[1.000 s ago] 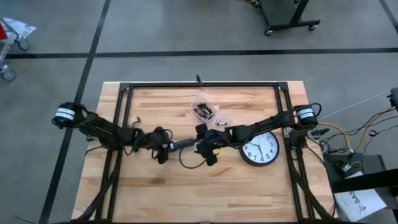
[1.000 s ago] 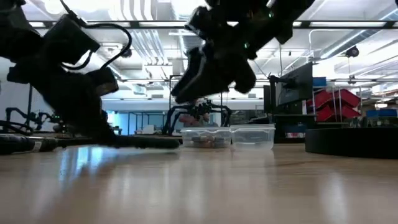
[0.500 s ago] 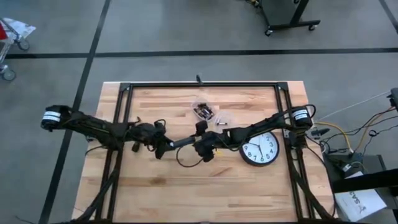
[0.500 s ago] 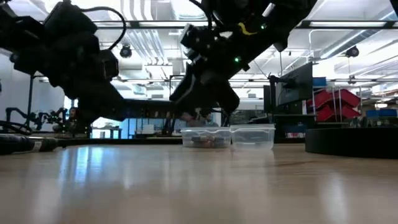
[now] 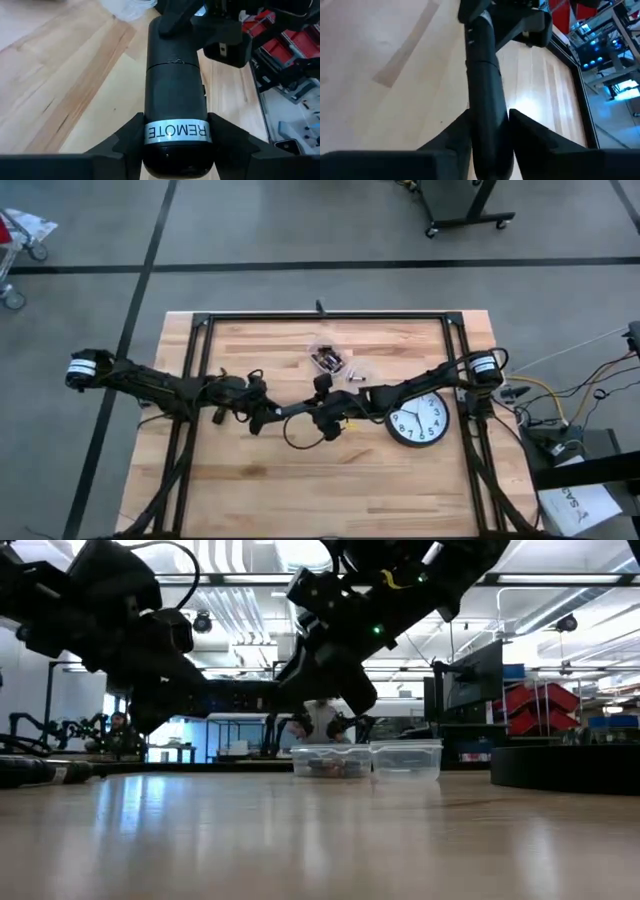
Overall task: Insert battery
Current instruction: Close the black remote battery cover, then adjust the black remote
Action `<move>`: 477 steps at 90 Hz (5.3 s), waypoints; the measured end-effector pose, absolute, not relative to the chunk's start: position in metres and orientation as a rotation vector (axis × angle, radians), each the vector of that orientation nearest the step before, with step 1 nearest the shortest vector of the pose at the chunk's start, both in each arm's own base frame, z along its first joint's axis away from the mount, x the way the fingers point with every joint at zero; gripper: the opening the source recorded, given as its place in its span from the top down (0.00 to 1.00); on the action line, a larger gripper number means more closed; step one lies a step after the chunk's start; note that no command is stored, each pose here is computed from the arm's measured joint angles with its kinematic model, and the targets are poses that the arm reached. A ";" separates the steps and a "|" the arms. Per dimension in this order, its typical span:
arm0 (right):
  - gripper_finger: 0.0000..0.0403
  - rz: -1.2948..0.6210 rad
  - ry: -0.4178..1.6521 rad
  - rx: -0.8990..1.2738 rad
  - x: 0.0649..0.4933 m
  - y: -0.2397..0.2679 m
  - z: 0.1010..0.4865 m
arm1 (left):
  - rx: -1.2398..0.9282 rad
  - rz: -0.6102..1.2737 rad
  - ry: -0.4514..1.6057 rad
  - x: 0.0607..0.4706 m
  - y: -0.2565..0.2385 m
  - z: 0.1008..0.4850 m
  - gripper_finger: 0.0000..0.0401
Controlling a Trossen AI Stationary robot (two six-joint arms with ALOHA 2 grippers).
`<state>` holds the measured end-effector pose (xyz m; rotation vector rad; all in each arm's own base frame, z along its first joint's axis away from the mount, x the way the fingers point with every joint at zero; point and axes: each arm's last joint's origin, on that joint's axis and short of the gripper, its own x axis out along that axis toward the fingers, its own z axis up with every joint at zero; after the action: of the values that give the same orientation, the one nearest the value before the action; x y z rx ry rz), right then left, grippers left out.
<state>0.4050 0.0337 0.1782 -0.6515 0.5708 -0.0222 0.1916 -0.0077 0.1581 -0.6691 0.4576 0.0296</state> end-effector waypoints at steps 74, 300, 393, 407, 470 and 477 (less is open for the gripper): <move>0.86 0.007 0.661 0.057 0.405 0.035 0.181 | -0.010 -0.110 0.274 0.193 -0.008 0.207 0.51; 0.52 0.123 0.651 0.038 0.408 0.005 0.186 | -0.040 -0.088 0.392 0.216 -0.008 0.160 0.55; 0.97 0.228 0.253 -0.066 0.323 -0.023 0.264 | -0.058 0.002 -0.088 0.144 0.008 0.250 0.75; 0.99 0.237 0.260 -0.065 0.318 -0.021 0.263 | -0.062 0.001 -0.112 0.141 0.008 0.253 0.73; 0.99 0.231 0.279 -0.011 0.320 -0.020 0.259 | -0.097 0.005 0.033 0.162 0.009 0.233 0.70; 0.99 0.234 0.280 -0.008 0.320 -0.019 0.259 | -0.090 0.007 0.017 0.166 0.010 0.234 0.70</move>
<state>0.3196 -0.0192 0.2592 -0.0078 0.2798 0.2343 0.1655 0.0096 0.2345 -0.0904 0.0166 0.0073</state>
